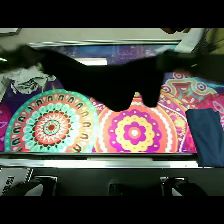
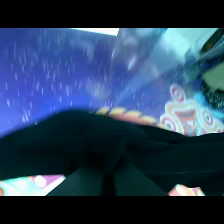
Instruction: Fold the clothes and pants, and hang the long-sleeved shirts on hangers.
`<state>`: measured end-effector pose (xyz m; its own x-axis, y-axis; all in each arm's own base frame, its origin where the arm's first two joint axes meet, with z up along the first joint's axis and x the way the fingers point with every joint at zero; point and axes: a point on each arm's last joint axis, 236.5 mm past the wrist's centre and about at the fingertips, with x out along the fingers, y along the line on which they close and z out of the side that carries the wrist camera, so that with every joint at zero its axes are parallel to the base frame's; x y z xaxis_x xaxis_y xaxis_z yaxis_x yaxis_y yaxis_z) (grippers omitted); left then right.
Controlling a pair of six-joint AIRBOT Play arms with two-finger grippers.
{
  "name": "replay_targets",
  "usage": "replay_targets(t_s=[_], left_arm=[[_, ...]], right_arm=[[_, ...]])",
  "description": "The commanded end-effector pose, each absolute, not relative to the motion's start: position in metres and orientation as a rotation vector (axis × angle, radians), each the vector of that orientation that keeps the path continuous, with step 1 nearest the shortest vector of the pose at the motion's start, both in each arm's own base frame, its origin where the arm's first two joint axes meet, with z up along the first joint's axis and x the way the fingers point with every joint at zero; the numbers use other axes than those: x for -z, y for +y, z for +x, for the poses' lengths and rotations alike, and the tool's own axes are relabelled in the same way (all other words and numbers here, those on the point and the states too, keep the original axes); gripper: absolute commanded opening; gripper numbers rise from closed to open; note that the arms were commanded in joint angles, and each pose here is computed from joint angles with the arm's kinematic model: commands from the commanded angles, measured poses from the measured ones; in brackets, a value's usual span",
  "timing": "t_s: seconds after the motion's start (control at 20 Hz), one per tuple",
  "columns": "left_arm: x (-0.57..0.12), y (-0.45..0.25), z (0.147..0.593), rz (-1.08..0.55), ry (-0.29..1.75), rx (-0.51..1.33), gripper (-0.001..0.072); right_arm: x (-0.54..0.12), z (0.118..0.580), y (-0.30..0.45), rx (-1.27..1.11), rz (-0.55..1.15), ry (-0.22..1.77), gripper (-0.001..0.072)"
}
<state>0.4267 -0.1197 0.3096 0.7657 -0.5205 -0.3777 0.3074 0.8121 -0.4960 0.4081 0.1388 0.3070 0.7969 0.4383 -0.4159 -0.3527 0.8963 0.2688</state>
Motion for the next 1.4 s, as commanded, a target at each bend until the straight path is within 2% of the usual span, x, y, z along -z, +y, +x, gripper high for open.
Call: replay_targets(t_s=[0.0, 0.15, 0.3, 0.4, 0.5, 0.7, 0.85, 0.95, 1.15, 1.35], left_arm=[[-0.393, -0.102, 0.366, -0.371, 0.35, 0.411, 0.0017], [-0.432, -0.1, 0.315, -0.362, 0.245, 0.411, 0.0017], [-0.453, -0.1, 0.284, -0.347, 0.177, 0.423, 0.0017], [-0.452, -0.101, 0.282, -0.367, 0.187, 0.422, 0.0017], [-0.433, -0.101, 0.297, -0.378, 0.241, 0.414, 0.0017], [-0.337, -0.1, 0.359, -0.436, 0.488, 0.367, 0.0017], [-0.225, -0.1, 0.404, -0.495, 0.752, 0.309, 0.0018], [-0.148, -0.098, 0.426, -0.535, 0.911, 0.26, 0.0018], [-0.021, -0.093, 0.454, -0.59, 1.132, 0.169, 0.0018], [0.043, -0.091, 0.463, -0.621, 1.228, 0.119, 0.0018]], right_arm=[[-0.405, 0.353, 0.117, -0.401, 0.122, 0.247, 0.003], [-0.463, 0.293, 0.107, -0.41, 0.121, 0.087, 0.003], [-0.495, 0.252, 0.098, -0.404, 0.179, -0.019, 0.003], [-0.496, 0.25, 0.092, -0.383, 0.241, -0.011, 0.003], [-0.477, 0.271, 0.093, -0.361, 0.277, 0.067, 0.003], [-0.357, 0.362, 0.107, -0.267, 0.407, 0.504, 0.003], [-0.227, 0.427, 0.133, -0.213, 0.478, 0.889, 0.003], [-0.146, 0.467, 0.145, -0.181, 0.507, 1.043, 0.0031], [-0.013, 0.529, 0.162, -0.121, 0.603, 1.159, 0.0031], [0.038, 0.549, 0.179, -0.116, 0.736, 1.18, 0.0032]])
